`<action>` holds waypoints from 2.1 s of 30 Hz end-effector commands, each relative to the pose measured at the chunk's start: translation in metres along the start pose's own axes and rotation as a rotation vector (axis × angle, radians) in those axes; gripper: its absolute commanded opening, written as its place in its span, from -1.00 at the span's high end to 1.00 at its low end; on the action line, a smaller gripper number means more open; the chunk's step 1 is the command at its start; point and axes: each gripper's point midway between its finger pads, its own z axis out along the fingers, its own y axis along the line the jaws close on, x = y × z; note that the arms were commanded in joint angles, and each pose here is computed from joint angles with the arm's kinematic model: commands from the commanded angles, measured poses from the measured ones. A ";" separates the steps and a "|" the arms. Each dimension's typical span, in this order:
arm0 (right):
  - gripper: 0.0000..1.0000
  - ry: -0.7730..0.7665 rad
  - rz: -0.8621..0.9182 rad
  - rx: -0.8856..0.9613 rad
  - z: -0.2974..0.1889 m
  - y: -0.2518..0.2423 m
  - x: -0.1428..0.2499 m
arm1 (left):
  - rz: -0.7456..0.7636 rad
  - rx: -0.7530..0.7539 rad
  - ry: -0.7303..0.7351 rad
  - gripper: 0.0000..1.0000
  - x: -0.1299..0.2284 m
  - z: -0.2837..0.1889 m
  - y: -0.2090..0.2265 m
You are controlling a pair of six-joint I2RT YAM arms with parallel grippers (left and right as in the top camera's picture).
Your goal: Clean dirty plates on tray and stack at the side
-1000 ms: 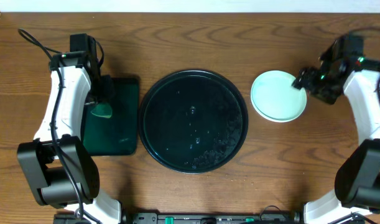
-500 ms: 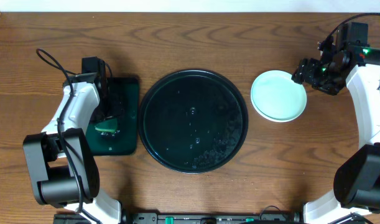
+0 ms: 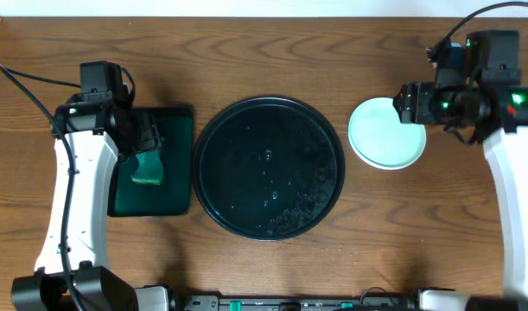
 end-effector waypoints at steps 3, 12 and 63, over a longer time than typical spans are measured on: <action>-0.98 -0.129 -0.068 -0.019 -0.067 0.022 0.007 | -0.002 0.003 0.011 -0.46 0.000 0.002 -0.001; -0.99 -0.258 -0.115 0.015 -0.134 0.028 0.033 | -0.001 0.003 0.011 -0.47 0.000 0.002 -0.001; -0.99 -0.926 -0.249 0.062 0.012 -0.016 0.147 | -0.001 0.003 0.011 -0.47 0.000 0.002 -0.001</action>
